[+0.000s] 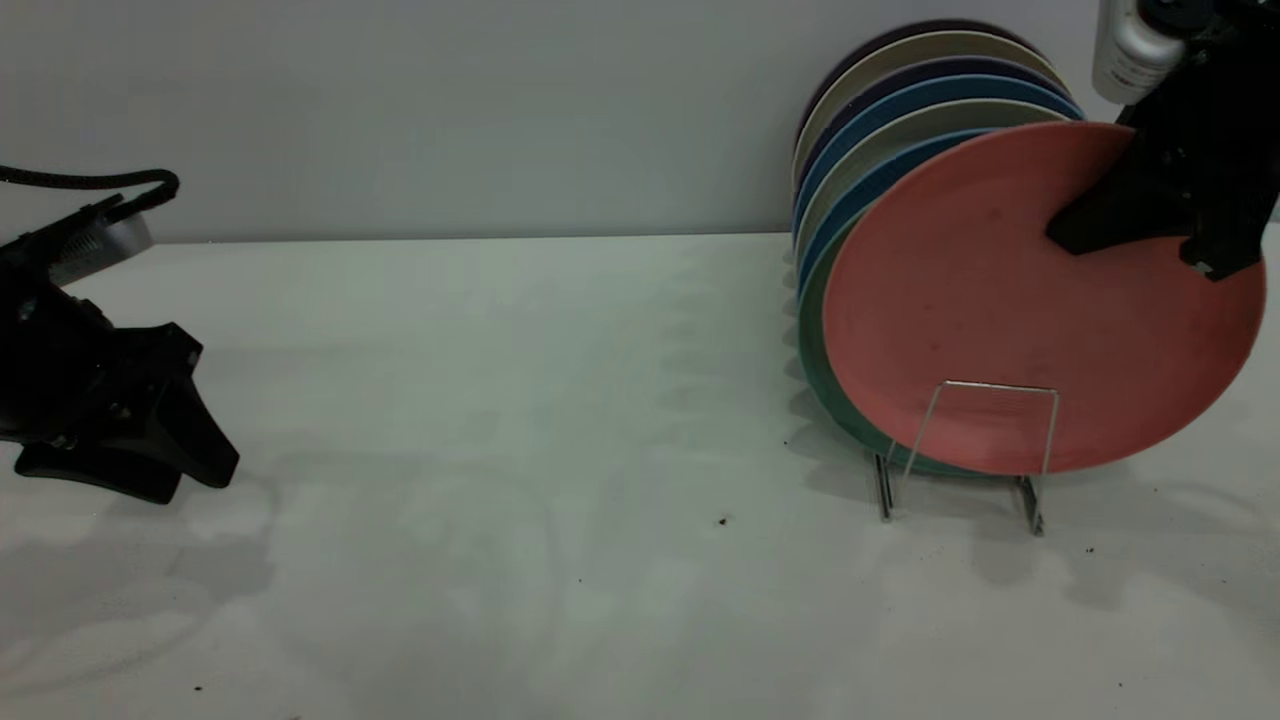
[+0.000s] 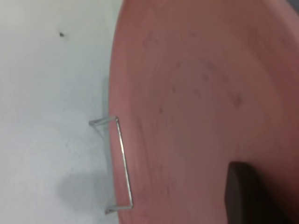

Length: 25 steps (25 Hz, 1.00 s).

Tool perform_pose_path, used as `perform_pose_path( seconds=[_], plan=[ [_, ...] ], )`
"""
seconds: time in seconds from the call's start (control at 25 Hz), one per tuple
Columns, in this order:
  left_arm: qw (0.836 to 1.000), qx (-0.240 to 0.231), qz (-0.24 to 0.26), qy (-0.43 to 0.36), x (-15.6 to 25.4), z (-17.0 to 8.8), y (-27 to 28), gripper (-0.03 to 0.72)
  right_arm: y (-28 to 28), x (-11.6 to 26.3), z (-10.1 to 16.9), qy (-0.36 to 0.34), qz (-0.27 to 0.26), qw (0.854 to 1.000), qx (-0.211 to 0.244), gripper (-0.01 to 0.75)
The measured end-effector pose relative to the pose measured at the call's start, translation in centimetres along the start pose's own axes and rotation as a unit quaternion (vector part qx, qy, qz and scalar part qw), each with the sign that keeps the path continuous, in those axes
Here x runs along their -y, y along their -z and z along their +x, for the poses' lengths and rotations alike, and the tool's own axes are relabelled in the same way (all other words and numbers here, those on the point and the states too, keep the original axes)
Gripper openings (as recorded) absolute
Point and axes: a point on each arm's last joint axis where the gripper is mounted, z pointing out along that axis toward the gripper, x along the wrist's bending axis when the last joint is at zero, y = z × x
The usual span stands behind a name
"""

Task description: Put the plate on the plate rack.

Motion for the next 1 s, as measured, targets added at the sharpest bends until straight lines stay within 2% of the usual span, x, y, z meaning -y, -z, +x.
perform_pose_path(
  seconds=[0.12,0.36,0.52,0.64,0.72,0.8,0.92,1.0],
  plan=[
    [1.000,0.000,0.000,0.000,0.0,0.0,0.0,0.445,0.0,0.0,0.0,-0.001,-0.001,1.000,0.000,0.163],
    [1.000,0.000,0.000,0.000,0.0,0.0,0.0,0.445,0.0,-0.1,0.0,-0.005,-0.005,1.000,-0.002,0.313],
    [1.000,0.000,0.000,0.001,0.0,0.0,0.0,0.445,0.2,-0.3,0.1,-0.008,-0.011,1.000,-0.007,0.346],
    [1.000,-0.001,0.001,0.012,0.0,0.0,0.0,0.445,1.4,-1.1,-0.1,-0.046,-0.024,0.999,0.000,0.348],
    [1.000,-0.006,0.007,0.009,0.1,0.1,0.0,0.445,2.6,-1.9,-0.2,-0.113,-0.036,0.993,0.003,0.350],
    [1.000,-0.018,0.024,0.009,0.1,0.3,0.2,0.445,3.7,-2.6,-0.3,-0.216,-0.050,0.975,0.004,0.350],
    [0.997,-0.046,0.065,0.010,-0.2,0.7,0.8,0.445,4.7,-3.2,0.2,-0.392,-0.049,0.918,-0.033,0.350],
    [0.992,-0.075,0.103,0.012,-0.4,1.1,1.5,0.445,4.7,-3.1,0.9,-0.463,-0.024,0.883,-0.071,0.350]
  ],
)
